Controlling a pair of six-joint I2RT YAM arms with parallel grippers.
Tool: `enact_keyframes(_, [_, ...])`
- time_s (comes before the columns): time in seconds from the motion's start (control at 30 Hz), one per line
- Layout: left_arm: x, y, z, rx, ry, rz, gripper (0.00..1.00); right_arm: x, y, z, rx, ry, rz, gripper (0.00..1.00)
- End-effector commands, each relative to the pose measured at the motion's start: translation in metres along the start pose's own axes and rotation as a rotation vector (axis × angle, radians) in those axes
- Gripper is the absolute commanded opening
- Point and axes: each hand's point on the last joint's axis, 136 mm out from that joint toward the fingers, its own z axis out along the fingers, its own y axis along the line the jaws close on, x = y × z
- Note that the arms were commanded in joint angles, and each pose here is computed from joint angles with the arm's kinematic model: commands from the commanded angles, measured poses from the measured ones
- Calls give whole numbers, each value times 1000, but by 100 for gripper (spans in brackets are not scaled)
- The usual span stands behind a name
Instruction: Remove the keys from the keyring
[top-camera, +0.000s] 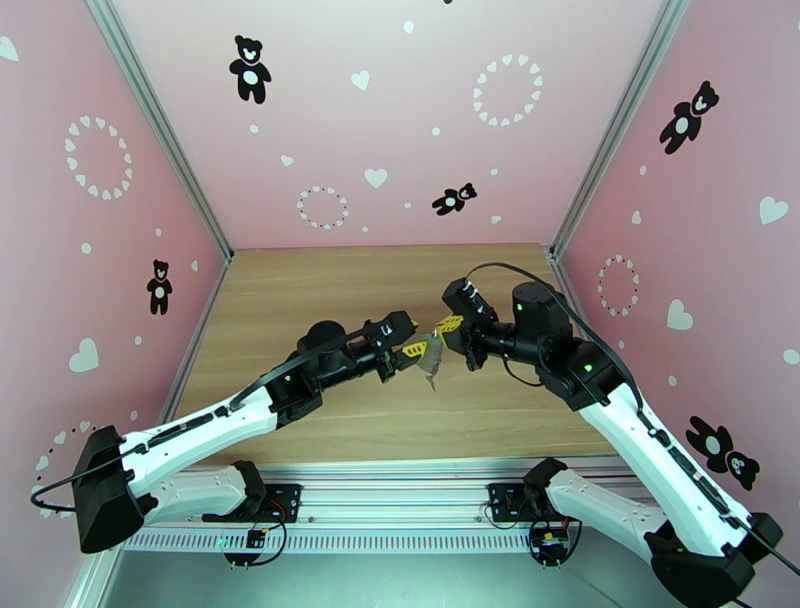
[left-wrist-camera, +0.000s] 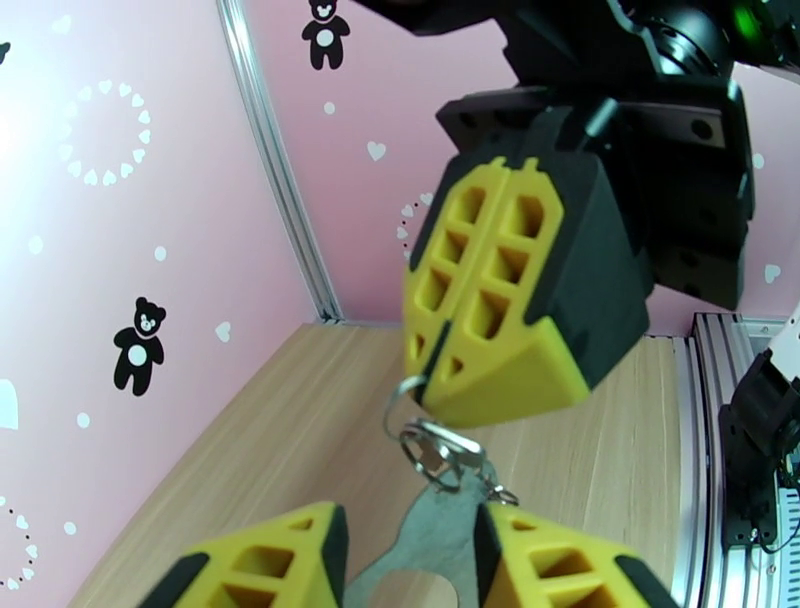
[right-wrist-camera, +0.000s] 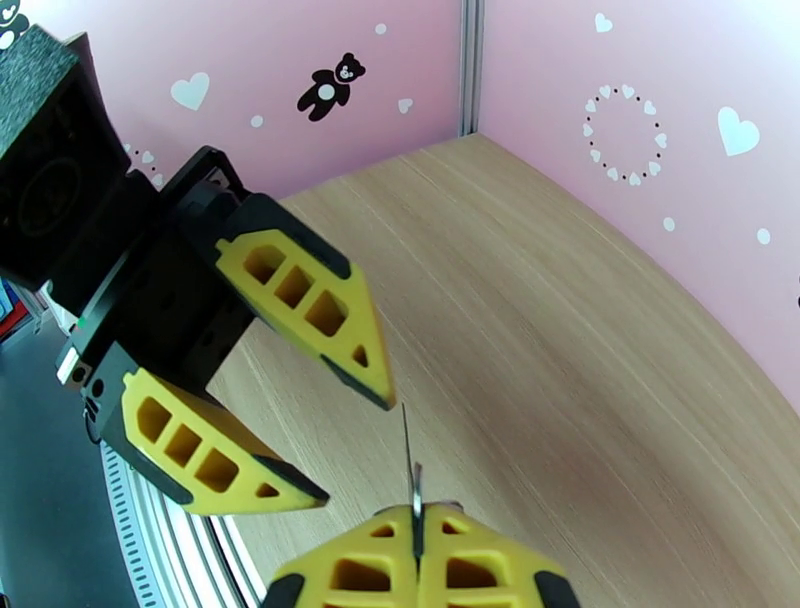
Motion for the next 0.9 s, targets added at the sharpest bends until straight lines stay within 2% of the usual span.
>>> enact_keyframes(0.0, [1,2,4,9,-40,30,46,-14,8,-9,-39,-56,-1,0])
enact_keyframes(0.1, [3,2,7,34,-22,16,47,-15,9,-11,-46,-63,5,0])
enact_keyframes(0.27, [-5,3,11,73,-68,-14,48,-16,10,-8,-65,-72,23,0])
enact_keyframes(0.5, [-3,-6,18,144,-56,-16,45,-14,8,-7,-55,-65,28,0])
enact_keyframes(0.7, [-4,-7,22,160,-61,-32,45,-13,7,-6,-52,-66,31,0])
enact_keyframes(0.87, [-1,2,27,108,-71,-52,40,-15,3,-8,-26,-81,27,0])
